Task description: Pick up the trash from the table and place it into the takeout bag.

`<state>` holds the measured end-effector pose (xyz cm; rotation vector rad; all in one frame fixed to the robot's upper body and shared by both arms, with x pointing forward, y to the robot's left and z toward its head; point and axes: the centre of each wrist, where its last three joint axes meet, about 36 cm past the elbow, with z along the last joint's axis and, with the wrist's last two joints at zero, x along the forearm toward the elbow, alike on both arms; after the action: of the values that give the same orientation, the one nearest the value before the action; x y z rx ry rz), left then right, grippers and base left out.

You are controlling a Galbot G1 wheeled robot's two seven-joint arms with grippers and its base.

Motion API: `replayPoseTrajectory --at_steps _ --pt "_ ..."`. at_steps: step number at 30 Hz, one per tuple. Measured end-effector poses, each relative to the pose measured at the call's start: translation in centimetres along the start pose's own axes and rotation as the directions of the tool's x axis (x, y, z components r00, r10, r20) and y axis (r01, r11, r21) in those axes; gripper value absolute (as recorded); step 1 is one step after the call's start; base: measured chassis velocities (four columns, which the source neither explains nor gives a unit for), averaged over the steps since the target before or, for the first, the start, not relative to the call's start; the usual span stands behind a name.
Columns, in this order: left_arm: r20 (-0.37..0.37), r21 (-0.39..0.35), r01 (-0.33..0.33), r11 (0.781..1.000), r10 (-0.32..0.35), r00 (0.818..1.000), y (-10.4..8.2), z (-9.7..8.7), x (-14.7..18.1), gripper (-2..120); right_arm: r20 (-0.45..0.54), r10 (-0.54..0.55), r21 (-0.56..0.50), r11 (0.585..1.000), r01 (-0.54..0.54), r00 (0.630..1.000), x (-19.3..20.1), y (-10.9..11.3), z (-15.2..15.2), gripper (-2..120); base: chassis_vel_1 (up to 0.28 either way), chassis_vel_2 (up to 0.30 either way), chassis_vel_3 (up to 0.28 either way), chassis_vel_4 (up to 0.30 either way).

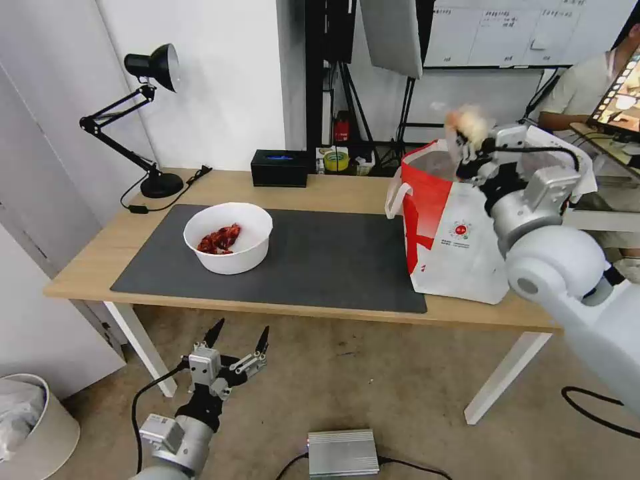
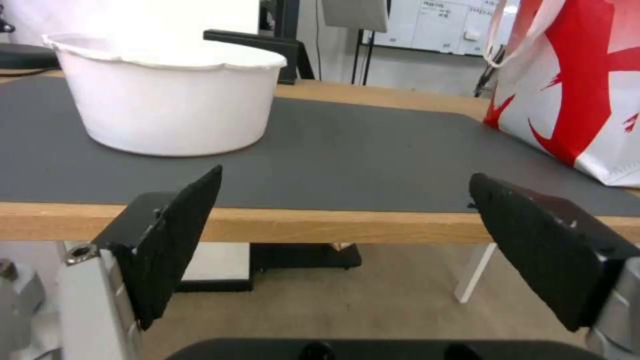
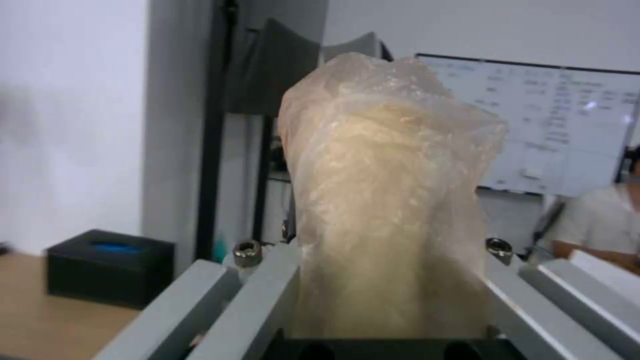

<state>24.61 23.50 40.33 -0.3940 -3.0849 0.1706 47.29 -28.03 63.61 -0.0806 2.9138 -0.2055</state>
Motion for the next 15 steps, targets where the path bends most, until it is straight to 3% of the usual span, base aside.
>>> replayPoseTrajectory --at_steps 6,15 --pt "-0.004 0.001 -0.007 1.0 0.007 1.0 0.1 0.3 -0.4 100 -0.067 0.094 0.02 0.996 -0.093 0.993 -1.6 -1.5 0.5 7 0.0 0.0 0.0 0.0" --pt "-0.009 0.004 -0.016 1.0 0.016 1.0 0.2 0.7 -0.8 100 -0.148 0.146 0.013 0.989 -0.145 0.978 -2.2 -1.9 0.7 7 0.0 0.0 0.0 0.0"
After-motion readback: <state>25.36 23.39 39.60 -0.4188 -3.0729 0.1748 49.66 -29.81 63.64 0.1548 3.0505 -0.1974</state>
